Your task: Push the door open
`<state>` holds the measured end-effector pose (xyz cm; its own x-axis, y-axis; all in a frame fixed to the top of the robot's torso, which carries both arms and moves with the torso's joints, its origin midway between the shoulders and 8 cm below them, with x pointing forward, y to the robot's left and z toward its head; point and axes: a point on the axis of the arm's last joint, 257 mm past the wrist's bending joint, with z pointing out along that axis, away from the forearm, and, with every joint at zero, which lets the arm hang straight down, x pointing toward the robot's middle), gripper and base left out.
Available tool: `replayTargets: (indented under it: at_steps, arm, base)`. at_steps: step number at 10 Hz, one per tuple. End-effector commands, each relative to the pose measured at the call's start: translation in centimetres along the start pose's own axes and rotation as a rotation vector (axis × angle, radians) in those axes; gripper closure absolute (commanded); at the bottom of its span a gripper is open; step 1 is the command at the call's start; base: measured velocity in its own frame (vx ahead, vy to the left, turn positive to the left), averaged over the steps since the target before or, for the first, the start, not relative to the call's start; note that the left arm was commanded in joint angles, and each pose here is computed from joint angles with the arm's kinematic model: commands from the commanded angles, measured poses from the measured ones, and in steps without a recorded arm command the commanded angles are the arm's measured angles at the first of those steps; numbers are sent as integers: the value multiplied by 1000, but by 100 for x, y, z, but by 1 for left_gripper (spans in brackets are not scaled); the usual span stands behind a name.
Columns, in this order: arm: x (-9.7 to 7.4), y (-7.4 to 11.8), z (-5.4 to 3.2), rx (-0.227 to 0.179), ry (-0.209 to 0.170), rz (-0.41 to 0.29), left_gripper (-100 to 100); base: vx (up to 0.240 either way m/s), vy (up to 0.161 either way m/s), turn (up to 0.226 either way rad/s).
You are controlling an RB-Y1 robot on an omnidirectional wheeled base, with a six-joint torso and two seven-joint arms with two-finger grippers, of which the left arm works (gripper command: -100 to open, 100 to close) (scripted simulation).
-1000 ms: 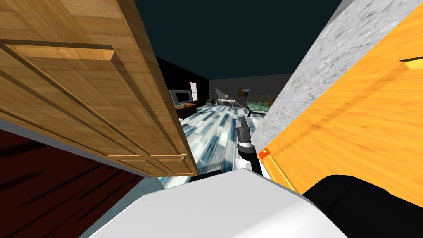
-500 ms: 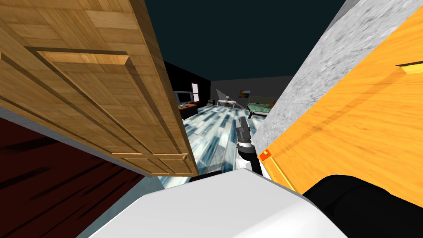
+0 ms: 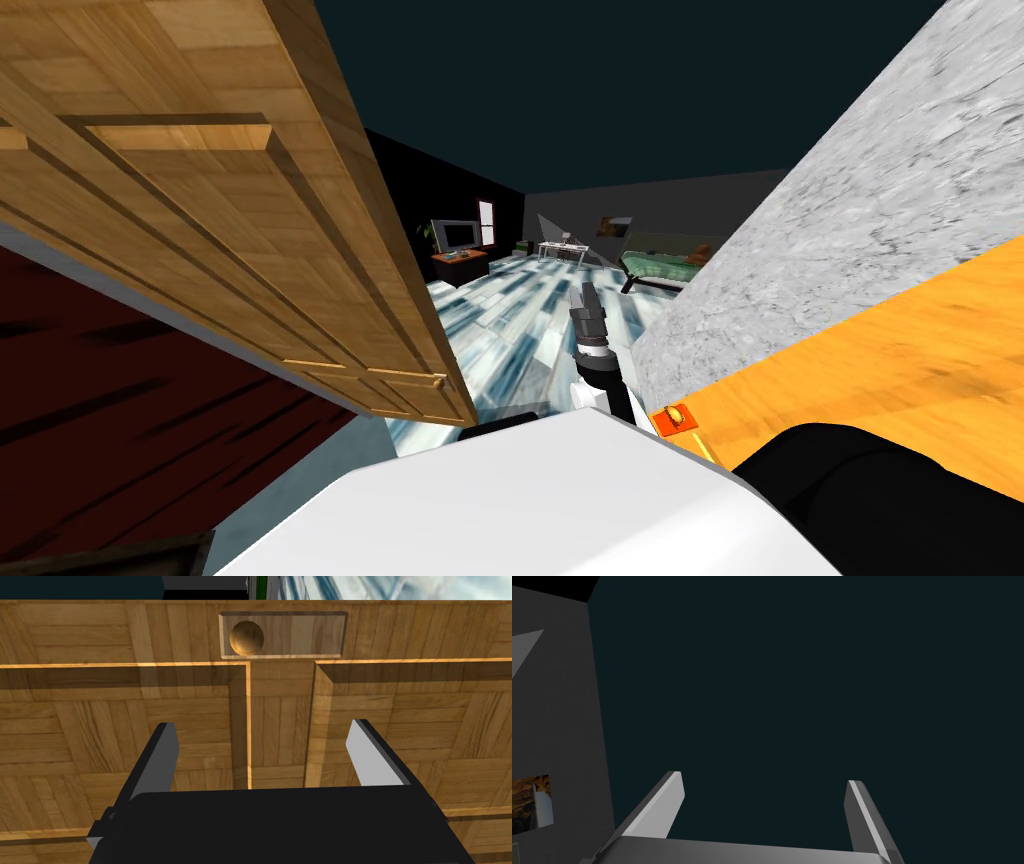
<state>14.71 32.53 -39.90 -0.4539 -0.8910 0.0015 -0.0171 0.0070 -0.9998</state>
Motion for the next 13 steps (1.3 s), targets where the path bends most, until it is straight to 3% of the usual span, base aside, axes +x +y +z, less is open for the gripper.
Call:
replayTargets:
  at_steps: [1, 3, 4, 13]
  arm:
    - [-81, -26, -57, 5, -51, 0, -100]
    - [-167, -71, -133, 18, -102, 0, -100]
    - [-145, -55, -108, 12, -87, 0, -100]
    - [-501, -74, 29, 6, -135, 3, -100]
  base:
    - [90, -159, 239]
    - [108, -162, 239]
    - [41, -65, 39]
    - [172, -98, -48]
